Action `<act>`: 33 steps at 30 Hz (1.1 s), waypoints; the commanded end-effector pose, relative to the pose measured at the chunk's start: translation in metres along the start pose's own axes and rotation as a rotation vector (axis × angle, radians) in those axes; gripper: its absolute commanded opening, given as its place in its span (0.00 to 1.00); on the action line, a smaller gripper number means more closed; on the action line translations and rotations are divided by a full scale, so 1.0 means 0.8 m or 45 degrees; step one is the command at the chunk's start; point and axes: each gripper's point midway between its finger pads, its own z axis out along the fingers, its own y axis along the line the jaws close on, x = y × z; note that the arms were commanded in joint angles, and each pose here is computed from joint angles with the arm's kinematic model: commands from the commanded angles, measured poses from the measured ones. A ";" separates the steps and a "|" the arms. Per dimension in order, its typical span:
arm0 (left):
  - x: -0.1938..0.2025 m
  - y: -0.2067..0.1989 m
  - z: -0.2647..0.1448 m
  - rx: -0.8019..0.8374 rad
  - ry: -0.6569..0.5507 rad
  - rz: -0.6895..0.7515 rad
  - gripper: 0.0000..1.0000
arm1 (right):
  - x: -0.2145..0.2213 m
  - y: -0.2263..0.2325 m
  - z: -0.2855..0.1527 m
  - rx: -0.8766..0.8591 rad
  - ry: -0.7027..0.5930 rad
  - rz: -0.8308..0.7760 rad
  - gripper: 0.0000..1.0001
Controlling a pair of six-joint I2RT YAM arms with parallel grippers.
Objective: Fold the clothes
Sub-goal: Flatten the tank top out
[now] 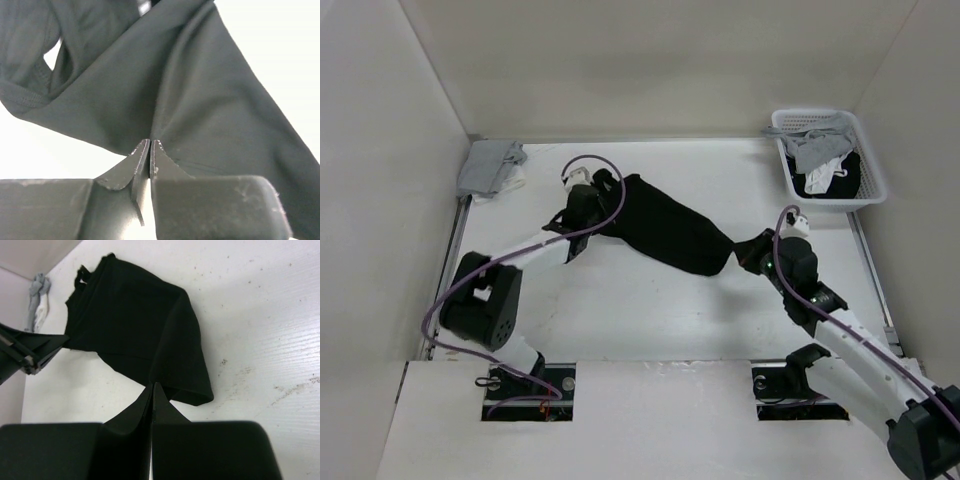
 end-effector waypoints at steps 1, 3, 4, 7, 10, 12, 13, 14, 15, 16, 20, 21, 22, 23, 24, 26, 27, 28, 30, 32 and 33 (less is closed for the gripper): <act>-0.065 -0.047 -0.067 0.145 -0.190 -0.062 0.00 | -0.044 0.043 -0.022 -0.120 -0.120 -0.003 0.00; -0.100 -0.072 -0.121 0.239 -0.298 -0.092 0.00 | -0.070 0.061 -0.042 -0.152 -0.175 -0.010 0.00; -0.119 -0.082 -0.150 0.279 -0.354 -0.105 0.00 | -0.085 0.073 -0.054 -0.169 -0.207 -0.014 0.00; -0.173 -0.109 -0.238 0.390 -0.520 -0.144 0.00 | -0.143 0.118 -0.103 -0.237 -0.345 -0.040 0.00; -0.236 -0.132 -0.347 0.526 -0.722 -0.198 0.00 | -0.222 0.171 -0.177 -0.317 -0.538 -0.063 0.00; -0.275 -0.140 -0.422 0.623 -0.858 -0.235 0.00 | -0.268 0.204 -0.232 -0.396 -0.642 -0.055 0.00; -0.291 -0.142 -0.456 0.662 -0.918 -0.248 0.00 | -0.291 0.223 -0.264 -0.456 -0.691 -0.046 0.00; -0.306 -0.143 -0.489 0.702 -0.972 -0.263 0.00 | -0.312 0.241 -0.294 -0.518 -0.728 -0.036 0.00; -0.319 -0.144 -0.519 0.736 -1.023 -0.280 0.00 | -0.330 0.255 -0.321 -0.571 -0.756 -0.026 0.00; -0.330 -0.143 -0.545 0.762 -1.068 -0.294 0.00 | -0.348 0.267 -0.346 -0.618 -0.783 -0.012 0.00; -0.366 -0.146 -0.611 0.822 -1.196 -0.303 0.01 | -0.393 0.306 -0.398 -0.762 -0.818 0.020 0.00; -0.375 -0.150 -0.616 0.816 -1.215 -0.292 0.02 | -0.403 0.312 -0.399 -0.747 -0.832 0.012 0.00; -0.383 -0.154 -0.614 0.799 -1.229 -0.282 0.02 | -0.411 0.317 -0.395 -0.709 -0.847 -0.006 0.00; -0.389 -0.156 -0.607 0.769 -1.237 -0.272 0.02 | -0.417 0.322 -0.385 -0.657 -0.860 -0.034 0.00; -0.393 -0.161 -0.594 0.741 -1.231 -0.256 0.02 | -0.419 0.328 -0.371 -0.599 -0.868 -0.072 0.00; -0.395 -0.170 -0.557 0.690 -1.189 -0.218 0.03 | -0.414 0.340 -0.341 -0.522 -0.863 -0.141 0.00; -0.391 -0.172 -0.528 0.648 -1.152 -0.192 0.03 | -0.408 0.345 -0.322 -0.487 -0.852 -0.173 0.00; -0.388 -0.170 -0.496 0.601 -1.112 -0.176 0.03 | -0.401 0.347 -0.300 -0.450 -0.841 -0.201 0.00; -0.379 -0.154 -0.424 0.498 -1.022 -0.172 0.03 | -0.387 0.347 -0.258 -0.403 -0.804 -0.238 0.00; -0.368 -0.124 -0.353 0.408 -0.921 -0.228 0.02 | -0.372 0.343 -0.196 -0.385 -0.740 -0.259 0.00; -0.366 -0.104 -0.322 0.360 -0.892 -0.266 0.02 | -0.367 0.341 -0.174 -0.387 -0.704 -0.262 0.00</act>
